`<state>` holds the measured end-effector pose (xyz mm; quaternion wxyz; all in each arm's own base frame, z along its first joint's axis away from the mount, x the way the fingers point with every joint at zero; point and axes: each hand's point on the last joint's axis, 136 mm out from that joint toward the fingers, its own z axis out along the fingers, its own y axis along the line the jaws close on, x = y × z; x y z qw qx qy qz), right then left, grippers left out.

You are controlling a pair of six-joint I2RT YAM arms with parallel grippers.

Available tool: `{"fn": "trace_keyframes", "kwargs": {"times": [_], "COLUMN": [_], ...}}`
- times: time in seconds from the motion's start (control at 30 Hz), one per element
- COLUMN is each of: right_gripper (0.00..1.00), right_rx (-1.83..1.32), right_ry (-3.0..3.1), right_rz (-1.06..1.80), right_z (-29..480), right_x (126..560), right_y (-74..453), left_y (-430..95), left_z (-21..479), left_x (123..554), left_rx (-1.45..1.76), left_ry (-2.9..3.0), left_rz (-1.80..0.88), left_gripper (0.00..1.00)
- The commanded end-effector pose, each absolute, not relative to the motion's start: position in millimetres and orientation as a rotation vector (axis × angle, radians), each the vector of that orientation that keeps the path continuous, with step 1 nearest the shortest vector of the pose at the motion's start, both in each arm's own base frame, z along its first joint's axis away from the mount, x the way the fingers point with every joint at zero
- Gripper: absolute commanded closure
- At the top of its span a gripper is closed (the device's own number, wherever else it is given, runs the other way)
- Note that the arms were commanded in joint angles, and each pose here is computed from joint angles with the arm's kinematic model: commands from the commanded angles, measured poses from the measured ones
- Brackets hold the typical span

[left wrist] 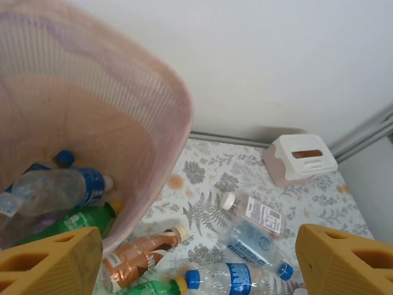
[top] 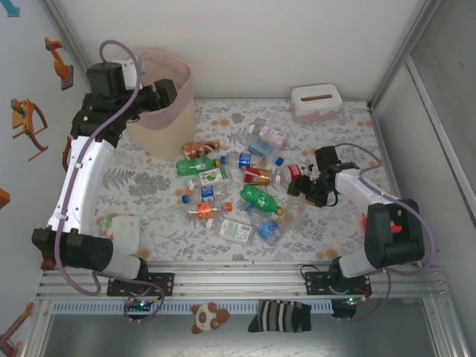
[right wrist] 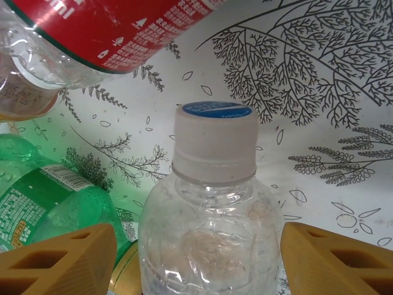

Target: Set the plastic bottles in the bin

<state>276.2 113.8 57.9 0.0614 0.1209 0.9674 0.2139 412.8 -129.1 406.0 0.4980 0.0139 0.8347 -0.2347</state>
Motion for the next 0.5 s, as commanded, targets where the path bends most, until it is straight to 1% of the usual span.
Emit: {"fn": "trace_keyframes", "kwargs": {"times": [0.0, 0.2, 0.33, 0.47], "right_gripper": [0.32, 0.32, 0.31, 0.32], "right_rx": [0.367, 0.358, 0.331, 0.315], "right_ry": [2.954, 2.981, 3.009, 3.029], "right_rz": [0.644, 0.629, 0.617, 0.621], "right_z": [48, 37, 29, 23], "right_x": [271, 268, 263, 258], "right_y": [115, 115, 114, 114], "left_y": [-143, -168, -170, -171], "left_z": [414, 400, 384, 375], "left_x": [397, 380, 375, 370], "left_rx": [0.137, 0.222, 0.201, 0.193], "left_ry": [2.018, 2.045, 2.072, 2.084], "left_rz": [-0.625, -0.699, -0.714, -0.736], "left_gripper": [0.19, 0.19, 0.19, 0.19]}}
